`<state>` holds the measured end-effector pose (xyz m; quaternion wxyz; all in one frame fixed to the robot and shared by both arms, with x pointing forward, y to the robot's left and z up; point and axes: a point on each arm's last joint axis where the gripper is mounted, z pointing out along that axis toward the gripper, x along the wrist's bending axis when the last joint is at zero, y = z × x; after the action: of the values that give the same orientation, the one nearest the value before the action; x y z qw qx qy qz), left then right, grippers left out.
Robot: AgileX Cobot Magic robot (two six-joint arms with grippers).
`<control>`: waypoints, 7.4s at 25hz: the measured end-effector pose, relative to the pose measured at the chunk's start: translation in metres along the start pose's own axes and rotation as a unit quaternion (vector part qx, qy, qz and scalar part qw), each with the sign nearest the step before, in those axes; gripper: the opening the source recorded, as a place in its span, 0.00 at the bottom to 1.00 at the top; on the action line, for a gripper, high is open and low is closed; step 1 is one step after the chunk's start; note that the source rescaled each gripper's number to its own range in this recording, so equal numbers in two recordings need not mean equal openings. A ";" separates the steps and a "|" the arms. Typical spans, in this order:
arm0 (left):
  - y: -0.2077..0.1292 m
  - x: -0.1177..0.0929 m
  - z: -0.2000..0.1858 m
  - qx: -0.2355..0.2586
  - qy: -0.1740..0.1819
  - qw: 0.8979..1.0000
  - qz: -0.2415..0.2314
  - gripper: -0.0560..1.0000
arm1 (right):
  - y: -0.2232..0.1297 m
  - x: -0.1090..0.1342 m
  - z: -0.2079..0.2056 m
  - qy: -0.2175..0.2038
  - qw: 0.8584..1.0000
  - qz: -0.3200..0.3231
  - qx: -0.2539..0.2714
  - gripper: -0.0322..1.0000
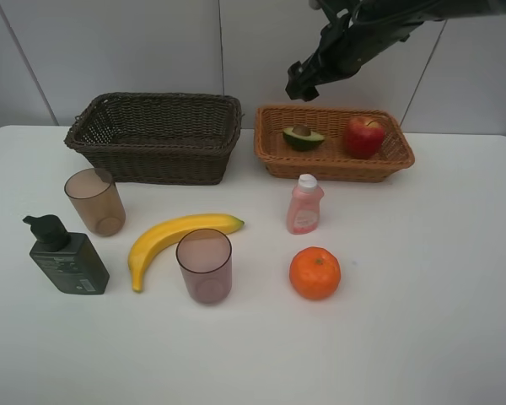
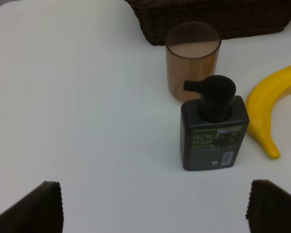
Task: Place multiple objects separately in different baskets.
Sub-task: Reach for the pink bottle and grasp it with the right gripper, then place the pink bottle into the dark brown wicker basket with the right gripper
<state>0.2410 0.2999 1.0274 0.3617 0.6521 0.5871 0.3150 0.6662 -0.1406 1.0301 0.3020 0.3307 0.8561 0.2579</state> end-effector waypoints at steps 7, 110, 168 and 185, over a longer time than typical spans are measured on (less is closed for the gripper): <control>0.000 0.000 0.000 0.000 0.000 1.000 0.000 1.00 | 0.004 0.000 -0.031 0.013 0.999 -0.011 0.035 0.99; 0.000 0.000 0.000 0.000 0.000 1.000 0.000 1.00 | -0.055 0.115 0.034 0.236 0.871 -0.307 0.303 0.03; 0.000 0.000 0.000 0.000 0.000 1.000 0.000 1.00 | 0.086 0.090 0.021 0.112 0.980 -0.108 -0.122 0.03; 0.000 0.000 0.000 0.000 0.000 1.000 0.000 1.00 | 0.059 0.106 0.095 0.077 0.985 -0.059 -0.140 0.03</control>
<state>0.2410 0.2999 1.0274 0.3617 0.6521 0.5871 0.3150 0.6919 -0.0023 0.9664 0.2933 0.2130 0.8503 0.3817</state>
